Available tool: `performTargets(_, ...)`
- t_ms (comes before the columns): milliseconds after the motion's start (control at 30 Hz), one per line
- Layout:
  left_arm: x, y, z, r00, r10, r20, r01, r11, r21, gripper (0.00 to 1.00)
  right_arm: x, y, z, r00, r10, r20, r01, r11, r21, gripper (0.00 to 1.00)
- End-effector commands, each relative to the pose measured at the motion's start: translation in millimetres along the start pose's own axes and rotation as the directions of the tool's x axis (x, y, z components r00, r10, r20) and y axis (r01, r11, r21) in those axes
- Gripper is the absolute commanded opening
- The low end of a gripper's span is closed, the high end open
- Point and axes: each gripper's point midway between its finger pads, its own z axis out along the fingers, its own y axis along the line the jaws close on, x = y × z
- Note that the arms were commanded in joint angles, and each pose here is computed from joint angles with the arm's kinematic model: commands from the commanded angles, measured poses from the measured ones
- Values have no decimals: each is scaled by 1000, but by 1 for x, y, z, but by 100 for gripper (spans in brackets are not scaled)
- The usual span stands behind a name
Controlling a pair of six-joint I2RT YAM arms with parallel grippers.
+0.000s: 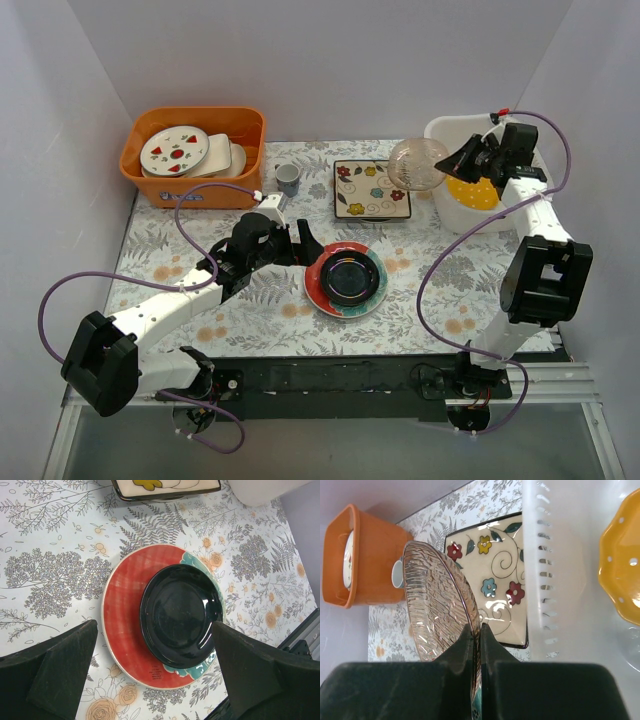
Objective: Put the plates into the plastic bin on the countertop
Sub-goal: Place the plate in the plastic bin.
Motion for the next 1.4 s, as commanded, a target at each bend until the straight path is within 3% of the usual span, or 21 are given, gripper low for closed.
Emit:
performTargets(0, -4, 0, -2, 1000, 13, 21, -13, 1000, -2, 98, -44, 9, -10, 993, -18, 120, 21, 999, -28, 1)
performTargets(567, 0, 5, 3, 1000, 26, 8, -26, 999, -22, 98, -88, -21, -27, 955, 15, 297, -51, 992, 115, 1)
performTargets(867, 0, 6, 6, 999, 36, 0, -36, 999, -28, 98, -108, -41, -45, 902, 1, 432, -102, 972, 212, 1)
performTargets(1367, 0, 8, 6, 999, 39, 3, -39, 999, -37, 98, -124, -63, -65, 854, -74, 515, -128, 930, 345, 1)
